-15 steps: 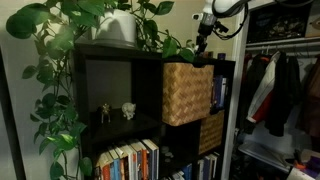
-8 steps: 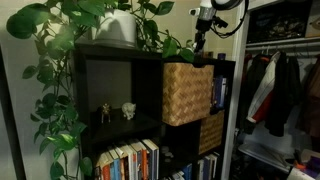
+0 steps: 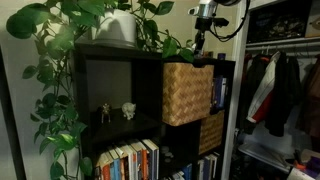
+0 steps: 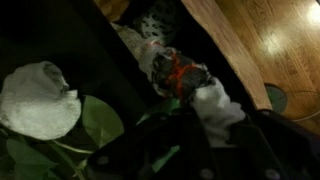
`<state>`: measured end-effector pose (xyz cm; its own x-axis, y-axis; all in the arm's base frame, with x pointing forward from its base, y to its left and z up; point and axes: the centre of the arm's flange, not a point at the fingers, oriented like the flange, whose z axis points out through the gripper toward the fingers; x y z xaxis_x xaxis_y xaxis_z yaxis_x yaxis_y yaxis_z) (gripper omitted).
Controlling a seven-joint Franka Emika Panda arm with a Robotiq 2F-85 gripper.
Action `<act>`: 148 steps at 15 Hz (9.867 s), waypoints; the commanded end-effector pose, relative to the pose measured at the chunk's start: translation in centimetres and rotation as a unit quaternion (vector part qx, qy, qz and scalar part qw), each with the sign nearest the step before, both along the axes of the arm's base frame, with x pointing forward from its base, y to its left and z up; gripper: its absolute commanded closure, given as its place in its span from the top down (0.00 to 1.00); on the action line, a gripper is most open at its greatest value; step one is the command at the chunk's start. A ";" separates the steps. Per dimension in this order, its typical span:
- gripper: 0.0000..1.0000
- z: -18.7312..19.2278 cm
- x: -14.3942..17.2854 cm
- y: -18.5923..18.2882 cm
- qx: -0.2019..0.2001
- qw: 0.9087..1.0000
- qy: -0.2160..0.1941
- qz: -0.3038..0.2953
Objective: Open the top drawer, put the objects on top of the cabinet in the drawer, then close it
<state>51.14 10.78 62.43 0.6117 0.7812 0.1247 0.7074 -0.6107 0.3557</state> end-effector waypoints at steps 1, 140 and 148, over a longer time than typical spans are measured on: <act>0.08 -2.0 -0.6 -1.4 0.047 0.998 0.019 -0.022; 1.00 3.7 2.9 -17.0 0.092 0.953 -0.230 -0.174; 1.00 1.4 6.1 -19.9 0.104 0.947 -0.234 -0.194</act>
